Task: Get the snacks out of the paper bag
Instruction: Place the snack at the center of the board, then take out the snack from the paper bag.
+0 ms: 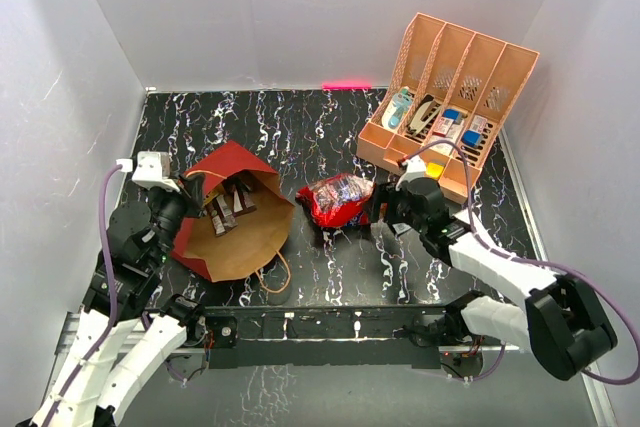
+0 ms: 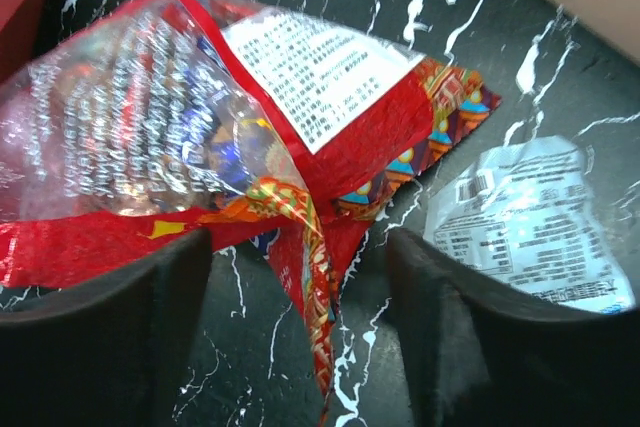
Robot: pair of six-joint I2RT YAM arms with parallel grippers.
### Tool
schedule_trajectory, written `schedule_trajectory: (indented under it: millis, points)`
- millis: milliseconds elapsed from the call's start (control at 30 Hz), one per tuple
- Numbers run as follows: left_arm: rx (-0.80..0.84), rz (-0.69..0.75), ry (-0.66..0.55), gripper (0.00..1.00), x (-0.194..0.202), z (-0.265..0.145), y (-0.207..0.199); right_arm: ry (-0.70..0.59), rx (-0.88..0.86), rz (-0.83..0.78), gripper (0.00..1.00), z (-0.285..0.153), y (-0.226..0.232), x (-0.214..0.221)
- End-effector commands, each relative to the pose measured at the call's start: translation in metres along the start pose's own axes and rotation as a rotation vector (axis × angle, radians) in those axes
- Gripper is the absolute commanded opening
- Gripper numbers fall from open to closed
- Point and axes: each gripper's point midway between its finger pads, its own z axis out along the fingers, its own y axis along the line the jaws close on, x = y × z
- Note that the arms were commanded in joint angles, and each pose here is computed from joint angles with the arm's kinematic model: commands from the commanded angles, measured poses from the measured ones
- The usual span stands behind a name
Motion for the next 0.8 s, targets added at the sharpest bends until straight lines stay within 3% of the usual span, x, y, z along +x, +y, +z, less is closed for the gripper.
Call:
schedule_trajectory:
  millis: [0,33,233,433,600,767]
  points:
    - [-0.004,0.001,-0.051,0.00,-0.022,-0.006,-0.001,-0.112,0.068,0.037,0.90,-0.024,0.009,-0.062]
    - [-0.009,0.001,-0.049,0.00,-0.023,-0.005,0.000,-0.112,0.094,0.049,0.97,-0.030,0.007,-0.067]
    - [-0.016,-0.009,-0.047,0.00,-0.024,-0.003,0.000,-0.196,0.088,0.061,0.98,-0.061,0.011,-0.086]
    - [-0.013,-0.012,-0.043,0.00,-0.024,0.000,-0.002,-0.228,-0.164,-0.050,0.98,-0.066,0.055,-0.095]
    - [-0.017,-0.008,-0.035,0.00,-0.022,0.001,-0.002,-0.308,-0.372,-0.229,0.98,-0.075,0.109,-0.104]
    - [-0.025,-0.007,-0.027,0.00,-0.021,0.002,-0.001,-0.400,-0.521,-0.537,0.99,-0.085,0.189,-0.090]
